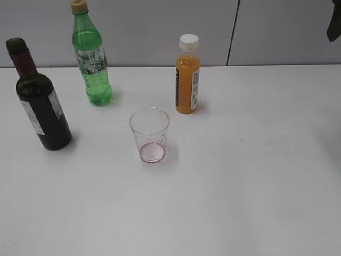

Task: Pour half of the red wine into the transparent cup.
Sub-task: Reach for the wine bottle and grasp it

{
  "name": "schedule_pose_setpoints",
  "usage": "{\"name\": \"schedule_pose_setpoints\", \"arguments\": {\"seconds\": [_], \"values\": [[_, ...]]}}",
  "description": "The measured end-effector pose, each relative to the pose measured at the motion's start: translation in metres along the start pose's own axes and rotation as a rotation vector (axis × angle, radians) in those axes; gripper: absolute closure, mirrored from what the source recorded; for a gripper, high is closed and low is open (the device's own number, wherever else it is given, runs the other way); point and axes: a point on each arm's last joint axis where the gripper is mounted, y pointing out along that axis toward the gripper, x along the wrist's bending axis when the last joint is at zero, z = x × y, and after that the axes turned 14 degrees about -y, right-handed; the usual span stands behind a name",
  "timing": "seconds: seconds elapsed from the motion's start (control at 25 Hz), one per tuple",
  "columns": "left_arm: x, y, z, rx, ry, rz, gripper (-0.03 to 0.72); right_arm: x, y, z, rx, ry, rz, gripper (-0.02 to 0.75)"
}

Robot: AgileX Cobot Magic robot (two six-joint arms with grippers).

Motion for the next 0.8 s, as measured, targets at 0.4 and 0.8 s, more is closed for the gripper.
{"name": "schedule_pose_setpoints", "arguments": {"seconds": [0.4, 0.8], "values": [[0.0, 0.0, 0.0, 0.0, 0.0, 0.0, 0.356, 0.014, -0.032, 0.069, 0.041, -0.013, -0.012, 0.146], [0.0, 0.0, 0.0, 0.0, 0.0, 0.0, 0.356, 0.034, -0.052, 0.176, 0.027, -0.008, 0.0, 0.146]]}}
